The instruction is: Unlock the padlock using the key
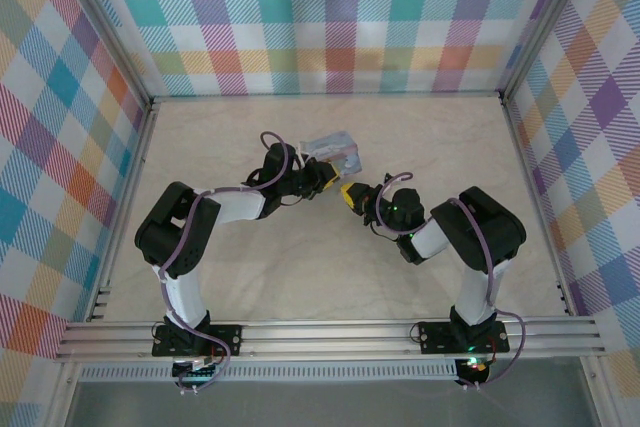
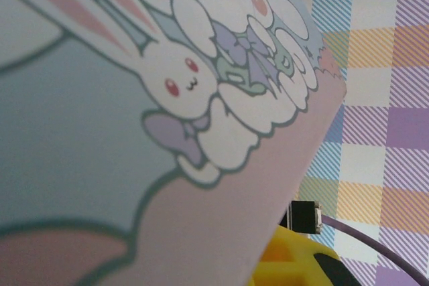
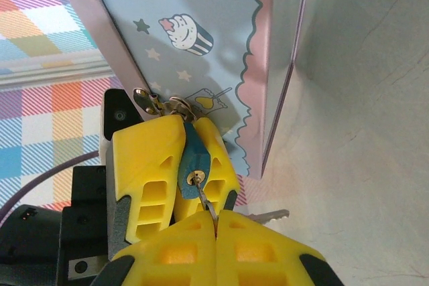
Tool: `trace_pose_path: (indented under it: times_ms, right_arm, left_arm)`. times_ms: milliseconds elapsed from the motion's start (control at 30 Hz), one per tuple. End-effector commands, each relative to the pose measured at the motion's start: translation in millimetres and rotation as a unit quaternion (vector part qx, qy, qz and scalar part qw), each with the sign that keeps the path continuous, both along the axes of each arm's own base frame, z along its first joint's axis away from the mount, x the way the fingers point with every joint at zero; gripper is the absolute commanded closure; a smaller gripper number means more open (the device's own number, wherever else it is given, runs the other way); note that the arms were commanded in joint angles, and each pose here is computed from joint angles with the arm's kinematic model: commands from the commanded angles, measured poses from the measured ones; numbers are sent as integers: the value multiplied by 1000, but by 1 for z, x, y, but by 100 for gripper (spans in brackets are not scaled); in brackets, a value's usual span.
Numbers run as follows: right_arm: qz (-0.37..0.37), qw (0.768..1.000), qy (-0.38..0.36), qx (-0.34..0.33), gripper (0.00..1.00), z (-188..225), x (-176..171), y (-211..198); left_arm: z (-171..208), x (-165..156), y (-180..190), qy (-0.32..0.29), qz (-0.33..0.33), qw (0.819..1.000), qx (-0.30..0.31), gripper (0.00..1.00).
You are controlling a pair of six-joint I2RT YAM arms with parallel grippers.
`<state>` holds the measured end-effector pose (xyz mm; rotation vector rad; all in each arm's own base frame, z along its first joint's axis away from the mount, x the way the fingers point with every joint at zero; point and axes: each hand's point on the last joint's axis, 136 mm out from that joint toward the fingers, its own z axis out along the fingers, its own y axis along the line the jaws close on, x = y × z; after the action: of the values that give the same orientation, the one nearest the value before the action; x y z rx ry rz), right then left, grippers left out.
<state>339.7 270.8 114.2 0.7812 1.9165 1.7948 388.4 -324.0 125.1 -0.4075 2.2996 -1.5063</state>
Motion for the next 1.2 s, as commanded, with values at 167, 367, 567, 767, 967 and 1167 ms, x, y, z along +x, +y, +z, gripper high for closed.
trace_pose_path:
  times_ms: [167, 367, 567, 767, 967, 1167]
  right_arm:
    - [-12, 998, 29, 56, 100, 12, 5, 13]
    - [-8, 996, 47, 75, 100, 12, 6, 20]
    - [-12, 995, 39, 89, 100, 25, 8, 23]
    - [-29, 996, 13, 82, 100, 34, 17, 16]
    - [30, 996, 18, 82, 100, 24, 29, 42]
    - [51, 994, 3, 95, 100, 38, 37, 51]
  left_arm:
    - [30, -10, -14, -34, -36, 998, -38, 93]
    - [29, -12, -16, -32, -39, 998, -38, 93]
    - [28, -13, -15, -32, -40, 998, -38, 94]
    - [28, -16, -16, -31, -46, 998, -41, 95]
    - [31, -25, -23, -30, -69, 996, -49, 99]
    - [33, -37, -27, -28, -96, 993, -55, 100]
